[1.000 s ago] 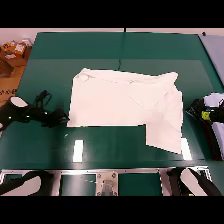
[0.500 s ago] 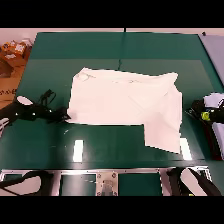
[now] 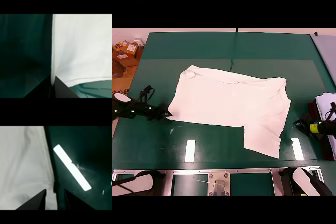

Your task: Fold the shirts.

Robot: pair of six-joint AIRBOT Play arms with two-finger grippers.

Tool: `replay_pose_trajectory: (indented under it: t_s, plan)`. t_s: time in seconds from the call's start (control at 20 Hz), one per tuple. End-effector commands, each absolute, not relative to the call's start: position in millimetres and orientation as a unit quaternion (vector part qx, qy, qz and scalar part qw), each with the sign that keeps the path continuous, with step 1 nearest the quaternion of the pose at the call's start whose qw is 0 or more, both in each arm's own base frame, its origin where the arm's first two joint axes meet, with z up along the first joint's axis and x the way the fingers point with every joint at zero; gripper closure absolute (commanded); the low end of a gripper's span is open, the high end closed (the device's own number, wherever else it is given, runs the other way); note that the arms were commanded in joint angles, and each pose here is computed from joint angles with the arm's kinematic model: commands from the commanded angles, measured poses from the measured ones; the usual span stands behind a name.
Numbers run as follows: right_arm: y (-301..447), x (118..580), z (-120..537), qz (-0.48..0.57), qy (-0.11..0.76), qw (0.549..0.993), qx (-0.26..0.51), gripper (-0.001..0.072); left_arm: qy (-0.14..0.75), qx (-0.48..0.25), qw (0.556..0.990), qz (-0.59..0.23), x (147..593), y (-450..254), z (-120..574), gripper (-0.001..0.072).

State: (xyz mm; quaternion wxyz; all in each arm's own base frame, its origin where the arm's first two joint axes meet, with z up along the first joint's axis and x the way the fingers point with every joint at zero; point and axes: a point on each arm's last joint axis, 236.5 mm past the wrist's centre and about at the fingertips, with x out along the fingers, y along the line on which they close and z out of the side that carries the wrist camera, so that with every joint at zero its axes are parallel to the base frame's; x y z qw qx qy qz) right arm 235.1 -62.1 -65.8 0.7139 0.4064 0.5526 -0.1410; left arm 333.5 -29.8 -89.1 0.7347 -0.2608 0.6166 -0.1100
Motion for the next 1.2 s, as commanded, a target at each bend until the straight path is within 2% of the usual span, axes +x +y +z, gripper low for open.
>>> replay_pose_trajectory:
  t_s: [0.0, 0.15, 0.45, 0.5, 0.55, 0.65, 0.75, 0.85, 0.95, 1.05, 1.15]
  plan:
    - [-37, 222, -100, -0.117, 0.572, 0.684, 0.437, 0.0437, 0.608, -0.256, 0.744, -0.104, 339, -23, -89, 0.0684]
    - [-21, 243, -107, -0.069, 0.554, 0.681, 0.474, 0.0370, 0.608, -0.256, 0.744, -0.104, 339, -23, -89, 0.0683]
    - [-14, 257, -122, -0.048, 0.543, 0.668, 0.507, 0.0372, 0.616, -0.259, 0.736, -0.111, 334, -27, -89, 0.0683]
    - [-15, 258, -121, -0.048, 0.542, 0.669, 0.506, 0.0391, 0.616, -0.259, 0.736, -0.111, 334, -27, -89, 0.0683]
    - [-15, 260, -119, -0.045, 0.541, 0.670, 0.506, 0.0462, 0.616, -0.259, 0.736, -0.111, 334, -27, -89, 0.0684]
    - [-15, 268, -108, -0.018, 0.537, 0.684, 0.494, 0.0694, 0.618, -0.256, 0.734, -0.120, 334, -29, -83, 0.0684]
    - [-14, 286, -81, 0.019, 0.518, 0.698, 0.495, 0.0694, 0.619, -0.251, 0.730, -0.144, 339, -33, -63, 0.0685]
    - [-20, 310, -35, 0.058, 0.486, 0.730, 0.478, 0.0695, 0.597, -0.237, 0.747, -0.173, 352, -37, -19, 0.0686]
    - [-31, 335, 38, 0.083, 0.429, 0.785, 0.439, 0.0695, 0.534, -0.208, 0.796, -0.193, 371, -37, 53, 0.0686]
    - [-44, 352, 136, 0.087, 0.342, 0.859, 0.370, 0.0694, 0.430, -0.165, 0.862, -0.214, 383, -42, 155, 0.0686]
    - [-41, 346, 257, 0.091, 0.227, 0.932, 0.269, 0.0694, 0.294, -0.109, 0.923, -0.225, 372, -52, 274, 0.0686]
